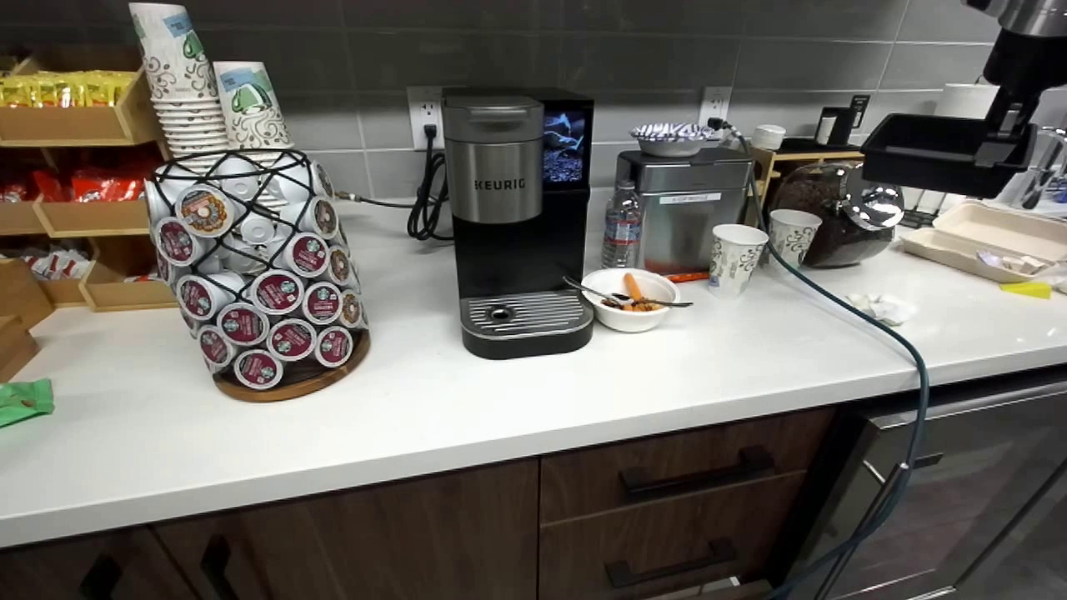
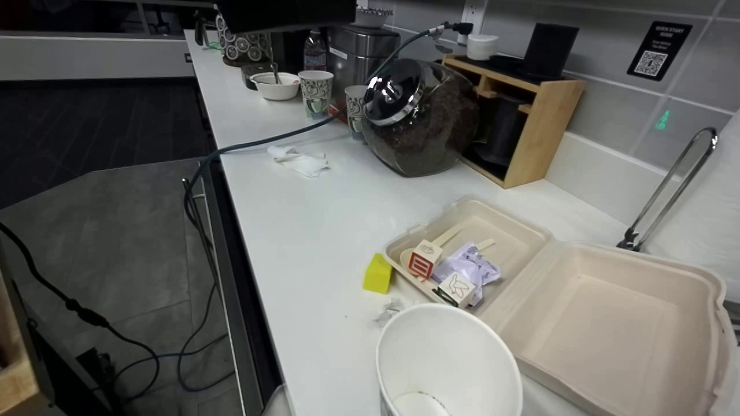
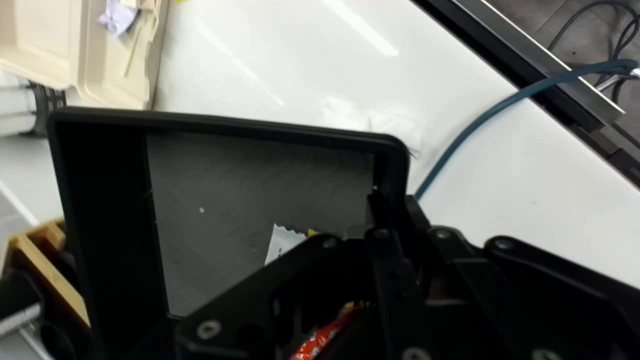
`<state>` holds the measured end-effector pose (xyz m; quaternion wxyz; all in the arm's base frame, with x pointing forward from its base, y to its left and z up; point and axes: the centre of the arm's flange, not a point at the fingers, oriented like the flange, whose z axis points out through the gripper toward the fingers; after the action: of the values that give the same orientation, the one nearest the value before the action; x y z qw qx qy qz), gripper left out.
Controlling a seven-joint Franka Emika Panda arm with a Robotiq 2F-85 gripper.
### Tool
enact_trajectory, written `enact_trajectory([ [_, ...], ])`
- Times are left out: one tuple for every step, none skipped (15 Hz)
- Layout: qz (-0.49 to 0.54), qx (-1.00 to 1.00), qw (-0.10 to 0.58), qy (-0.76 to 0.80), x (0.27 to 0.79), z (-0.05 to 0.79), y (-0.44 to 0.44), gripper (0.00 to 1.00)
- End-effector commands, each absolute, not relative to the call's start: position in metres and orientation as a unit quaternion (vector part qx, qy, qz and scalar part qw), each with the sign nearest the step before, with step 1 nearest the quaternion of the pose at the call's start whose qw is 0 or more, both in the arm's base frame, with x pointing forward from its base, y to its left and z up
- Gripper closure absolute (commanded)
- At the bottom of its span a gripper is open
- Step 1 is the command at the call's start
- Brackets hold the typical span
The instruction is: Pick up the black tray and put it on top of the coffee maker
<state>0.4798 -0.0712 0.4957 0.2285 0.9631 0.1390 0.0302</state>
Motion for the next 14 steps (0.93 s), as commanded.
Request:
enact_trajectory([
  [0.046, 0.946, 0.215, 0.239, 0.478, 0.513, -0.039, 0.98],
  [0.04, 0.953, 0.227, 0.196, 0.483, 0.505, -0.04, 0.91],
  [0.041, 0.95, 0.225, 0.214, 0.482, 0.508, -0.033, 0.91],
  [0.042, 0.948, 0.225, 0.223, 0.482, 0.509, -0.032, 0.91],
  [0.041, 0.947, 0.224, 0.227, 0.482, 0.51, -0.033, 0.91],
  [0.04, 0.946, 0.224, 0.229, 0.481, 0.51, -0.035, 0.91],
  [0.039, 0.946, 0.224, 0.23, 0.481, 0.51, -0.037, 0.91],
  [0.053, 0.946, 0.206, 0.243, 0.484, 0.506, -0.034, 0.98],
  [0.083, 0.941, 0.178, 0.277, 0.488, 0.504, -0.024, 0.98],
  [0.096, 0.937, 0.168, 0.29, 0.491, 0.5, -0.015, 0.98],
  [0.117, 0.932, 0.156, 0.306, 0.493, 0.496, -0.004, 0.98],
  [0.138, 0.925, 0.147, 0.323, 0.498, 0.498, 0.009, 0.98],
  [0.158, 0.916, 0.14, 0.34, 0.505, 0.502, 0.023, 0.98],
  [0.173, 0.906, 0.135, 0.362, 0.514, 0.509, 0.038, 0.98],
])
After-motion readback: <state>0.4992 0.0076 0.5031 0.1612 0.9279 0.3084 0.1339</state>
